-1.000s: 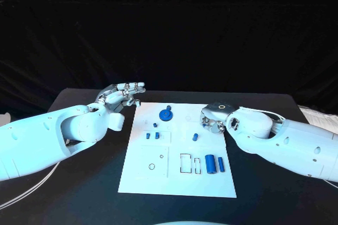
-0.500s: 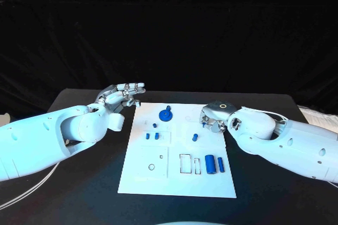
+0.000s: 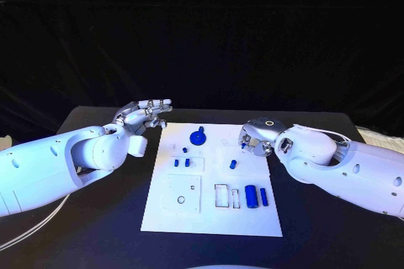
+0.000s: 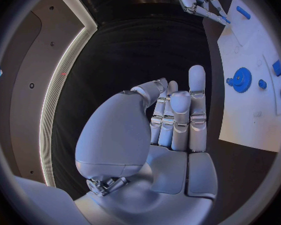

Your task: Assemble the parts on the task board

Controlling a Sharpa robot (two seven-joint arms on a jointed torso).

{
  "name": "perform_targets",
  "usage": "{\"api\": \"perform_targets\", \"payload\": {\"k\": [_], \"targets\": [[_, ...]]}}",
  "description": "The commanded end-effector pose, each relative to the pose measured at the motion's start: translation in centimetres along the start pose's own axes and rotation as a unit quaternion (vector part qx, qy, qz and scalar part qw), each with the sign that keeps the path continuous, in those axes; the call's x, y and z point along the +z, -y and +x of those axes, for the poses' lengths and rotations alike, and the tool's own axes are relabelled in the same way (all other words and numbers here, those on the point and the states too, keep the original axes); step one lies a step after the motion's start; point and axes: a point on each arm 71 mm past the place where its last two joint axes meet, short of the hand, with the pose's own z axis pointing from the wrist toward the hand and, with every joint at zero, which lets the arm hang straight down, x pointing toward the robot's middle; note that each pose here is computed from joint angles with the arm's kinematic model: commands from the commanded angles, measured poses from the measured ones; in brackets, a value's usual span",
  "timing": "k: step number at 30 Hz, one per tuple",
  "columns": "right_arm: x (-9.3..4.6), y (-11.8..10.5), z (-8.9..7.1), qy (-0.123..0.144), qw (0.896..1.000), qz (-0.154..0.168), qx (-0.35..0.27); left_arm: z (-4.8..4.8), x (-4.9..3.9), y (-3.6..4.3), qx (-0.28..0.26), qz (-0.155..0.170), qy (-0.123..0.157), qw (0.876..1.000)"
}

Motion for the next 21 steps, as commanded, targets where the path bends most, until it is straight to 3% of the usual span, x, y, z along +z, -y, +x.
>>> {"api": "perform_targets", "payload": {"k": [1, 12, 21], "targets": [[-0.2, -1.0, -0.8, 0.018, 1.0, -0.012, 0.014, 0.1, 0.02, 0.04, -0.004, 0.0, -0.006, 1.0], [-0.4, -6.5, -1.9, 0.041, 0.994, -0.088, 0.047, 0.26, 0.09, 0.0, -0.005, 0.0, -0.009, 1.0], [0.1, -10.7, 0.1, 0.023, 0.988, -0.136, 0.074, 0.58, 0.13, -0.06, -0.007, -0.001, -0.014, 1.0]]}}
